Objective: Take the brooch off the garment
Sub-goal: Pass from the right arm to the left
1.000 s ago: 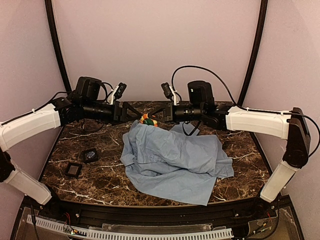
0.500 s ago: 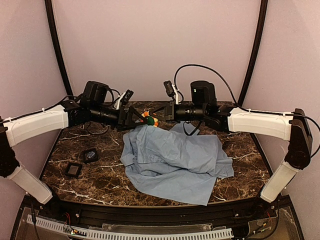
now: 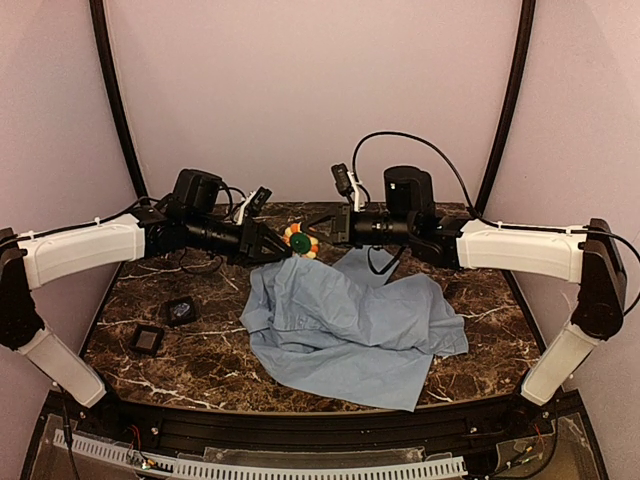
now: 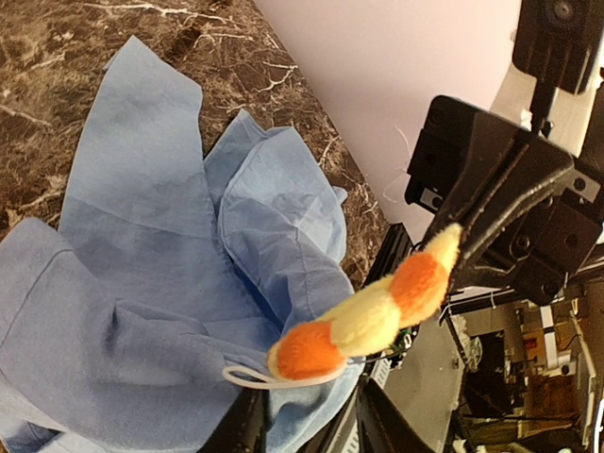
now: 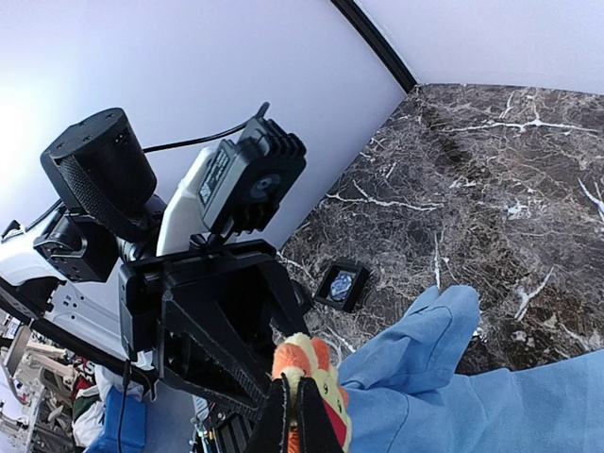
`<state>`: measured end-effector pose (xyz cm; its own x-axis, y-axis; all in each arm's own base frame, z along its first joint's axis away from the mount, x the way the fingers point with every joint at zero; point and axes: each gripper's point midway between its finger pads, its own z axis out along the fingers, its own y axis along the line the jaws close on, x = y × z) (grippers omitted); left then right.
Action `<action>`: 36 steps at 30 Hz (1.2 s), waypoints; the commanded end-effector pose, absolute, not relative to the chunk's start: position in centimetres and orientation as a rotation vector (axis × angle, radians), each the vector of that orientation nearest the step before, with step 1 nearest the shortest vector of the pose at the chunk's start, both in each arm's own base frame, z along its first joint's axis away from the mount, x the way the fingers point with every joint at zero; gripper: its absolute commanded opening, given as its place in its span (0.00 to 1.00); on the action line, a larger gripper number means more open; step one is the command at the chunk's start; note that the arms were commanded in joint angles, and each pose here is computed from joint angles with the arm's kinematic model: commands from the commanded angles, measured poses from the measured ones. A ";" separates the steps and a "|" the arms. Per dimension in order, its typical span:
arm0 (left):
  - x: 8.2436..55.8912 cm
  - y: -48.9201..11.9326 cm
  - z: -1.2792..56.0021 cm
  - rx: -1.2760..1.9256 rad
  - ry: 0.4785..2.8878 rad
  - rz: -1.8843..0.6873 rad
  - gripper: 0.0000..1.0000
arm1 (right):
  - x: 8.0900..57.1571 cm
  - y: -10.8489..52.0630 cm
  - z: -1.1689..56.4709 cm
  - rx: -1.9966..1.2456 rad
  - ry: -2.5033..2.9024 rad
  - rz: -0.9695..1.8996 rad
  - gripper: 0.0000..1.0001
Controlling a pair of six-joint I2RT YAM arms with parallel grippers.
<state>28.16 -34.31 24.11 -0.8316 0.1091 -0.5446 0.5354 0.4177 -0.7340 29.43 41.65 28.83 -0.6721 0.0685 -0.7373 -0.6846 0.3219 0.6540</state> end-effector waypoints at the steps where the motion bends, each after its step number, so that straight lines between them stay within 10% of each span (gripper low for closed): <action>1: 27.8 -34.4 24.2 0.560 2.245 -1.428 0.24 | 29.8 40.9 30.5 -0.516 1.844 1.399 0.00; 17: 28.2 -34.3 23.4 0.544 2.280 -1.387 0.01 | 30.1 39.7 28.5 -0.500 1.919 1.289 0.00; 36: 25.7 -37.4 20.3 0.830 2.373 -1.442 0.01 | 26.5 31.8 23.7 -0.447 2.311 0.919 0.72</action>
